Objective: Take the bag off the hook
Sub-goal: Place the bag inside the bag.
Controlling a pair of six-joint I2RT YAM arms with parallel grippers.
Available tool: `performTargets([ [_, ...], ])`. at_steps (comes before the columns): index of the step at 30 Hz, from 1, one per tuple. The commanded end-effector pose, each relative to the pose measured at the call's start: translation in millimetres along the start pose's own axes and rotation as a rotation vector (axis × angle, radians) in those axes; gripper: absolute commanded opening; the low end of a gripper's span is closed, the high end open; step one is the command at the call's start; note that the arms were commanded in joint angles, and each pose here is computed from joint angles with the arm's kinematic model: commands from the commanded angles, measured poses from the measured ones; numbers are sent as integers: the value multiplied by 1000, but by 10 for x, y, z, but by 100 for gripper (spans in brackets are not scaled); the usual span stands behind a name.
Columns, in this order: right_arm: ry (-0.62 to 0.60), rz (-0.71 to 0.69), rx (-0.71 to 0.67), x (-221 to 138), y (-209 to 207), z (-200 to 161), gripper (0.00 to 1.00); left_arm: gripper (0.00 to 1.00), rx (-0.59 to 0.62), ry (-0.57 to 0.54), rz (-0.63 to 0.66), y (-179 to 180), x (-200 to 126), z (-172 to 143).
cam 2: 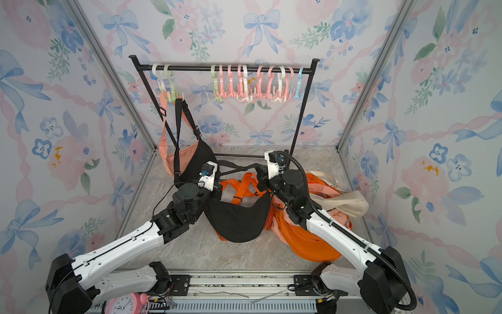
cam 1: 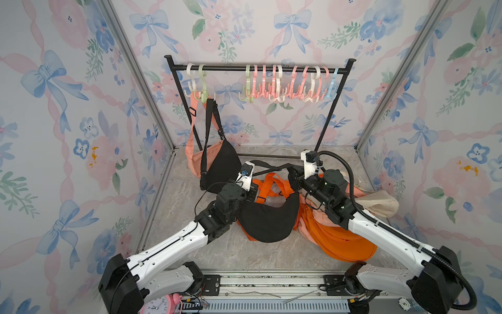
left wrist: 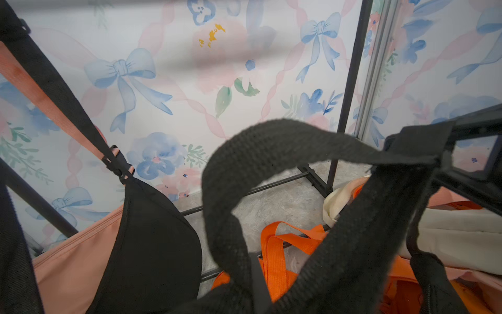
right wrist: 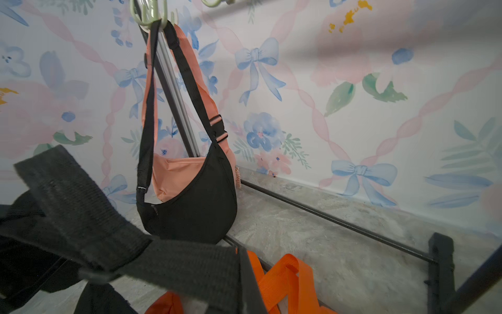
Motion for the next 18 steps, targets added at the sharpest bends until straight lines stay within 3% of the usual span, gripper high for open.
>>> performTargets([
  [1, -60, -88, 45, 63, -276, 57, 0, 0, -77, -44, 5, -2, 176, 10],
  [5, -4, -138, 69, 201, -472, -227, 0, 0, -84, 13, 47, 71, 476, -284],
  [10, 97, -322, 92, 232, -848, -590, 0, 0, -94, 119, 79, 152, 835, -706],
  [14, 153, -378, 99, 257, -1030, -799, 0, 0, -60, 246, 20, 12, 1032, -1059],
  [18, 205, -388, 128, 315, -1157, -1032, 7, 2, -84, 350, -17, -75, 1091, -1333],
])
Point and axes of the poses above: each gripper's point midway between its finger pads, its own x axis out along the fingers, its own y axis along the line the jaws close on, z = x × y, the point moved 1 cm from there along -x, back along the fingers, and after that the axes turned 14 degrees about -x, right-handed, at the moved point
